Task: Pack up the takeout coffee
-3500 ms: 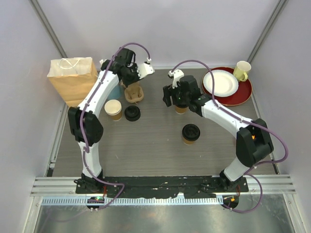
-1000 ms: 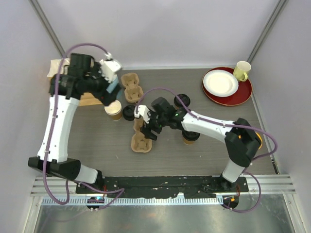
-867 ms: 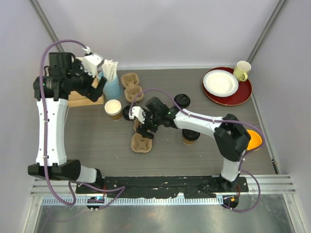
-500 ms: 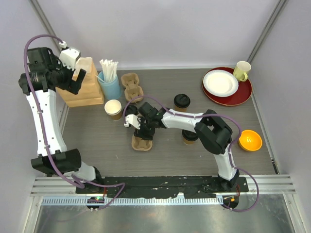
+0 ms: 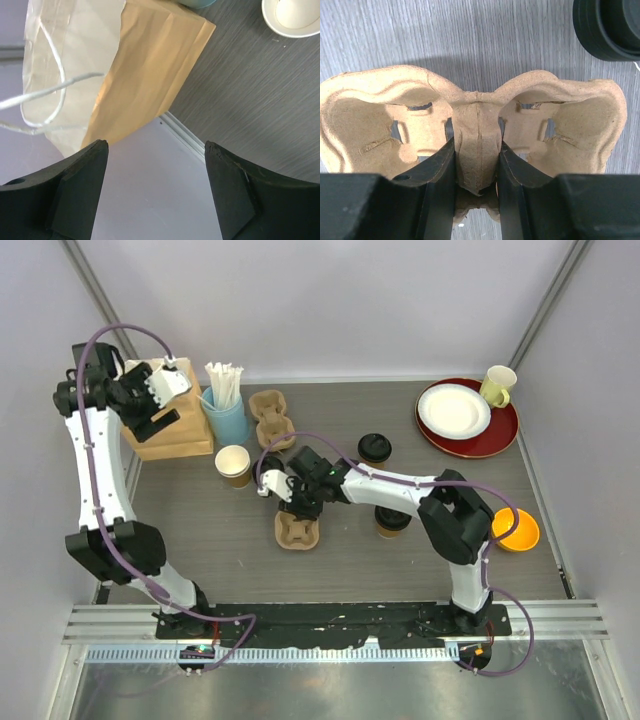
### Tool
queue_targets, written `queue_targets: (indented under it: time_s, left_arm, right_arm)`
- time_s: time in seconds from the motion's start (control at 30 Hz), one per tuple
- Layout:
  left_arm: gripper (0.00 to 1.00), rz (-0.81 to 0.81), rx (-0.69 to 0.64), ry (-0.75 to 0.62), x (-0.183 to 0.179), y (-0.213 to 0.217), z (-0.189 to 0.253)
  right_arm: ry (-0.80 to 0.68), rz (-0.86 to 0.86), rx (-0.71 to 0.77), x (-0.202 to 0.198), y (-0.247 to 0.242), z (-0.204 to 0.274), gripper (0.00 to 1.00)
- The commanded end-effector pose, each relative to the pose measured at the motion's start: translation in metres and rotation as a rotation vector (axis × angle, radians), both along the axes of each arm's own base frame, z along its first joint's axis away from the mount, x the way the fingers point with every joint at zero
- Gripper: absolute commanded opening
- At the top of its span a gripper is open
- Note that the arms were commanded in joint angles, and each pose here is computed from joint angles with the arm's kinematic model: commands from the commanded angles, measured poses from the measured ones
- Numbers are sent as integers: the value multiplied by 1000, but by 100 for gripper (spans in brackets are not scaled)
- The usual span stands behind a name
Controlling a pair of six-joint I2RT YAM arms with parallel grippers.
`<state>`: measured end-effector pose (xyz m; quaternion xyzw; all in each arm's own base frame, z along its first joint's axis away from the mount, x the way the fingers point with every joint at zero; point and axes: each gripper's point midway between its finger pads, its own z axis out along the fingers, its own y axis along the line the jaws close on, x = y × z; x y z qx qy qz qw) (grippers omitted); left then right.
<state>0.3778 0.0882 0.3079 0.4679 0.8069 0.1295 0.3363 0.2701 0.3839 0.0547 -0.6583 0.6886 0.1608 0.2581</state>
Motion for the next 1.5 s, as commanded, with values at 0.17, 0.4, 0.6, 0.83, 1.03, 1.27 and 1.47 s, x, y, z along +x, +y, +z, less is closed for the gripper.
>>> queue_targets:
  time_s: [0.17,0.4,0.6,0.83,1.03,1.27,1.47]
  left_arm:
    - [82,-520,-140,-145,-13,-47,41]
    - [85,-514,-170,-131,17,-77,20]
    - [93,-523,-75,-108,53,-77,14]
    - [93,-461,26,-49,77,-54,1]
    - [86,-412,63,20,87,-39,-19]
    - [60,-419,45,98,83,-42,-41]
    - [3,-410,63,152,62,-41,-38]
  right_arm:
    - [-56,-36,72,-6,-10,39,32]
    - [-55,-48,61,-2,-12,34,31]
    - [-51,-55,54,-1,-13,31,31]
    - [-63,-71,45,2,-18,33,32]
    - [-64,-74,47,2,-18,34,31]
    - [-64,-78,47,2,-19,35,31]
    - [-70,-88,44,3,-21,36,31]
